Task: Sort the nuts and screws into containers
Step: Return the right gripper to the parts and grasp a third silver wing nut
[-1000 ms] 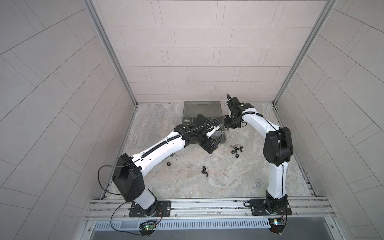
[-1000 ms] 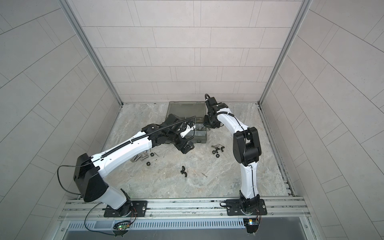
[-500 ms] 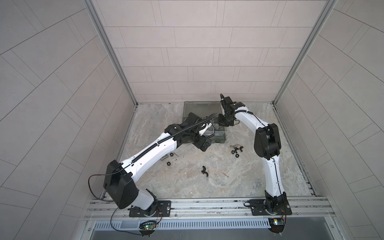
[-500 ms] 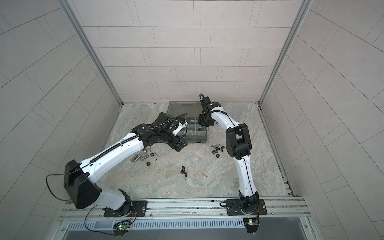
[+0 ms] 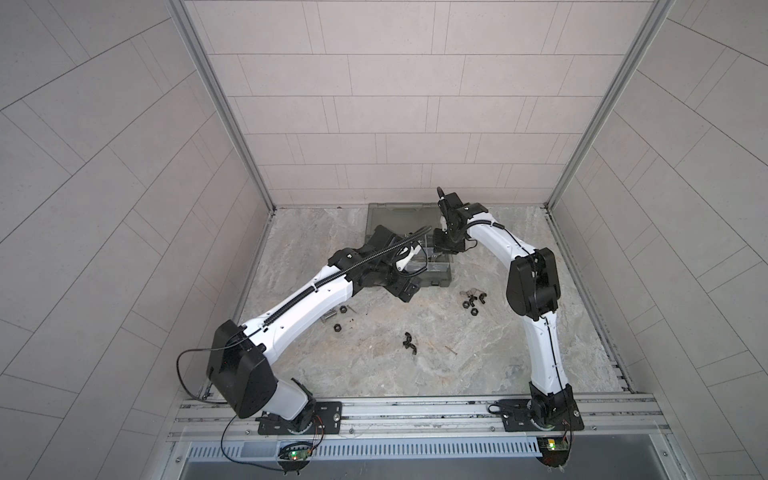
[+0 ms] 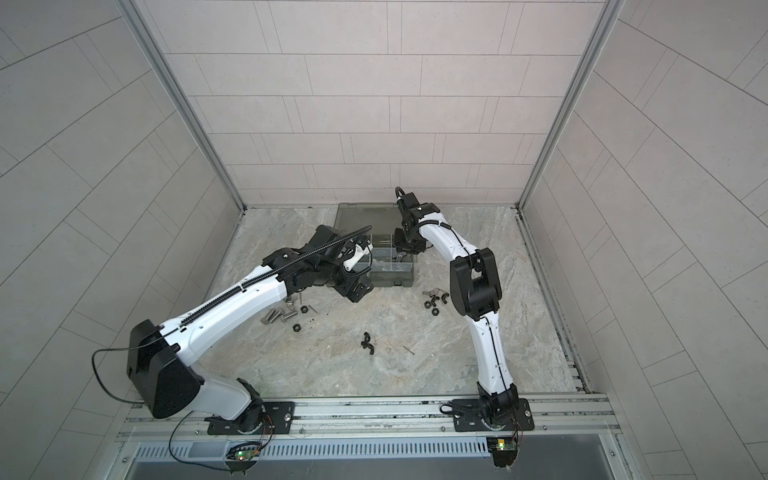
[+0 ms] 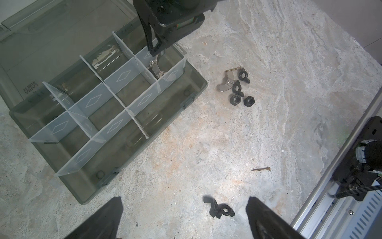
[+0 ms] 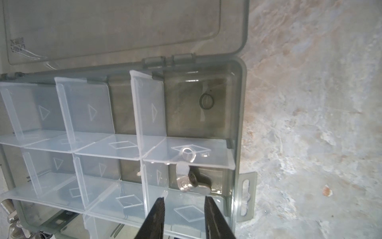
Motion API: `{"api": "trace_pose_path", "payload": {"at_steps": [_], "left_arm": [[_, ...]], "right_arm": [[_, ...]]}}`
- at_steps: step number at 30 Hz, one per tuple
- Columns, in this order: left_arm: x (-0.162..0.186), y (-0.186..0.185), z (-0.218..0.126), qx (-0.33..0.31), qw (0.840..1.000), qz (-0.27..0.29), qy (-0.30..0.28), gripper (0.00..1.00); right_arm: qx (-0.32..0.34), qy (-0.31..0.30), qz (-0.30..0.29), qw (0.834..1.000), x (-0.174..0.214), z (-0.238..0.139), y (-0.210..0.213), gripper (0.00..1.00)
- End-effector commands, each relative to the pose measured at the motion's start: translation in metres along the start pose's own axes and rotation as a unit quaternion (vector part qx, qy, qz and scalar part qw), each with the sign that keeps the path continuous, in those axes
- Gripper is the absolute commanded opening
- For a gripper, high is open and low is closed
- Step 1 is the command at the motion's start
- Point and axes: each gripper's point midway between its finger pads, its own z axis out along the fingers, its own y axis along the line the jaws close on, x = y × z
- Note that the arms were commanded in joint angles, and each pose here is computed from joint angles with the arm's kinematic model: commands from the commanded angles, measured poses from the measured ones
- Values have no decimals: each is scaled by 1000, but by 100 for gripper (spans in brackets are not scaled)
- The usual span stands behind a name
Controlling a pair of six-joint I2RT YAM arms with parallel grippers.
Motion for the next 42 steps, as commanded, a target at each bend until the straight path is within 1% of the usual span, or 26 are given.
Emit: {"api": "trace_pose_path", "payload": {"at_steps": [1, 5, 9, 15, 18, 22, 26, 29, 34, 37, 42], "left_arm": [[-3, -2, 3, 12, 1000, -8, -9, 100], [-8, -8, 7, 30, 999, -9, -15, 100], [-11, -13, 14, 50, 998, -23, -17, 100], [-20, -19, 21, 69, 997, -36, -27, 100], [-24, -20, 24, 74, 996, -41, -28, 100], [-25, -21, 28, 78, 996, -46, -24, 100], [-26, -21, 28, 81, 995, -50, -24, 100], [-25, -21, 27, 77, 996, -48, -24, 100], [-25, -18, 26, 70, 996, -45, -23, 100], [-24, -17, 25, 66, 997, -40, -20, 100], [-22, -15, 25, 60, 998, -29, -14, 100]], "right_arm": [[19, -11, -13, 1000, 6, -44, -7, 34], [43, 6, -15, 999, 33, -55, -25, 34], [69, 26, -13, 997, 66, -58, -49, 34], [79, 61, 13, 995, 107, -43, -74, 34], [66, 77, 35, 994, 118, -34, -79, 34], [55, 88, 71, 992, 128, -24, -88, 34], [63, 92, 83, 990, 132, -18, -97, 36], [60, 94, 97, 989, 130, -12, -101, 37], [33, 104, 133, 985, 126, 0, -102, 38], [34, 104, 140, 984, 124, 4, -103, 41], [42, 111, 150, 982, 123, 9, -107, 42]]}}
